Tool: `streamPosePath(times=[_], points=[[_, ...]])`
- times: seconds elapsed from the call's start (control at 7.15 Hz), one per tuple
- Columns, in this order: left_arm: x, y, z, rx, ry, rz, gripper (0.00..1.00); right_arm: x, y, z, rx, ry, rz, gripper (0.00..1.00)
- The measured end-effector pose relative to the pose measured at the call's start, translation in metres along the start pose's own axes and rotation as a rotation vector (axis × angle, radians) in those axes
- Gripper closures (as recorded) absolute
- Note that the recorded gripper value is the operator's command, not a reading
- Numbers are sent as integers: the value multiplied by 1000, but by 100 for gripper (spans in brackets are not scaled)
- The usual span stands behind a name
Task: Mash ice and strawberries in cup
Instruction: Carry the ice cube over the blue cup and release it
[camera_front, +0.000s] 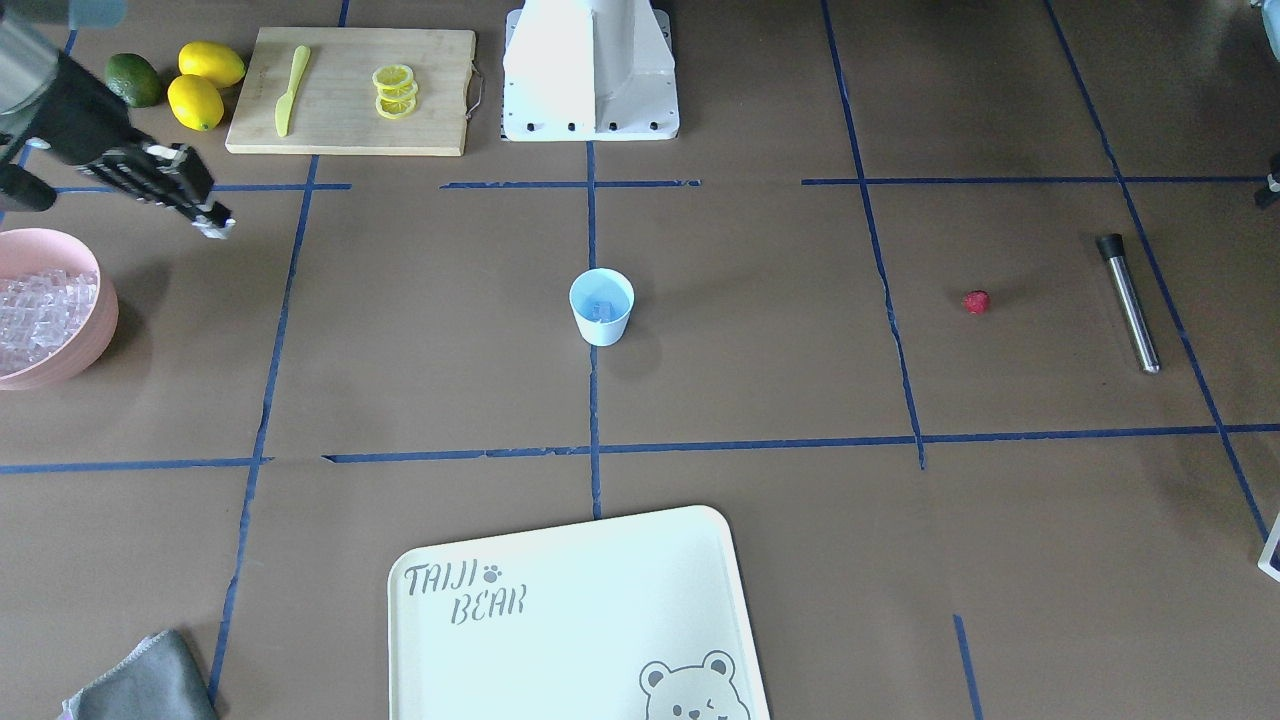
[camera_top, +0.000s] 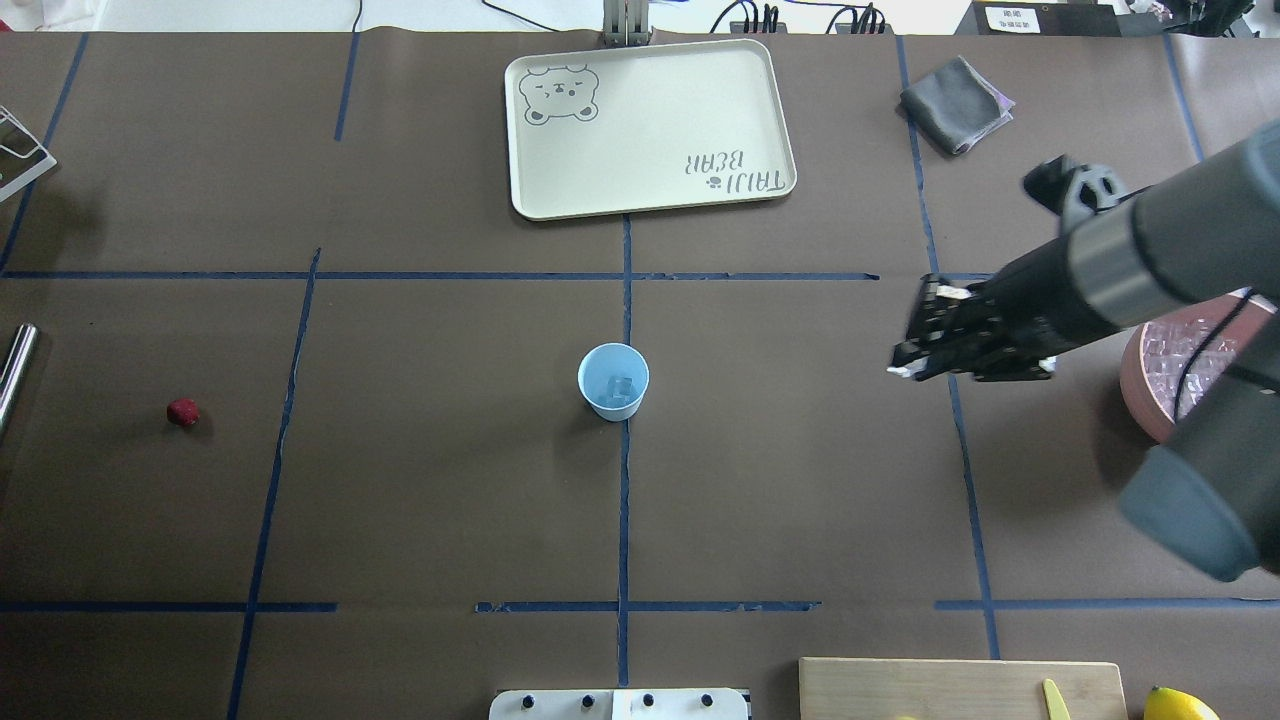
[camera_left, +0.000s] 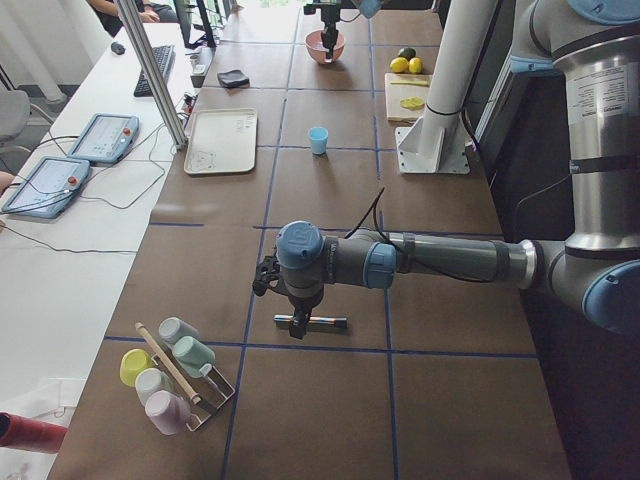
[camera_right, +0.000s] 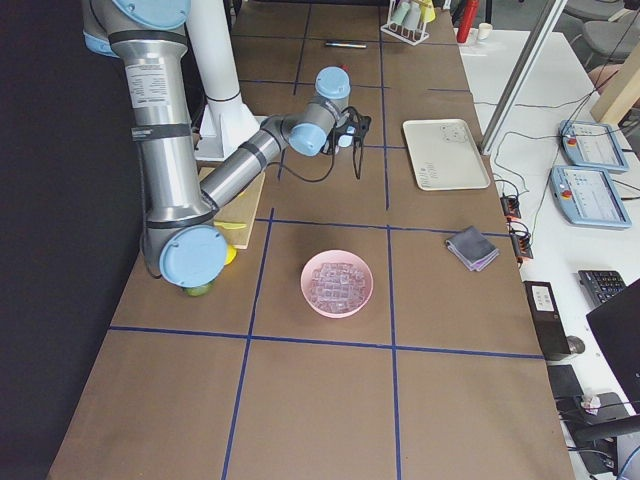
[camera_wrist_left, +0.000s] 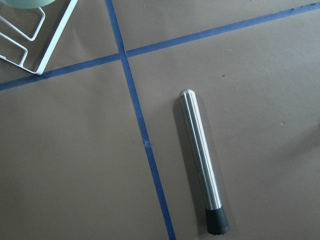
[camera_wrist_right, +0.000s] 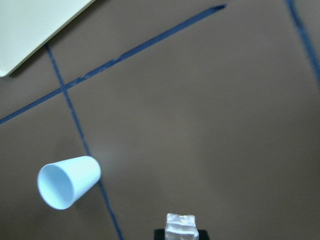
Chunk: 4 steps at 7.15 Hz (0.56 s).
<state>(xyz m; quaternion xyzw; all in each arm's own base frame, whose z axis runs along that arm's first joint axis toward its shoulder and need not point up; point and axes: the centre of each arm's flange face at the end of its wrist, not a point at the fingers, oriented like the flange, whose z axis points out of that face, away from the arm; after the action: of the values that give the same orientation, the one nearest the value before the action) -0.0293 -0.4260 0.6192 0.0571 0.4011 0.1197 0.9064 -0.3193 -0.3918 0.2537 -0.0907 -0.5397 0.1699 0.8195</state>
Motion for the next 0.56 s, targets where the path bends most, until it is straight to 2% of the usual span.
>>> streamPosePath(times=[0.28,0.56], points=[[1,-2,-1,2,-1,2,0,-90,56,68,25,-14,75,100],[2,-3,-2,5,-1,4,0,-137,73,111,53,-2,110,100]])
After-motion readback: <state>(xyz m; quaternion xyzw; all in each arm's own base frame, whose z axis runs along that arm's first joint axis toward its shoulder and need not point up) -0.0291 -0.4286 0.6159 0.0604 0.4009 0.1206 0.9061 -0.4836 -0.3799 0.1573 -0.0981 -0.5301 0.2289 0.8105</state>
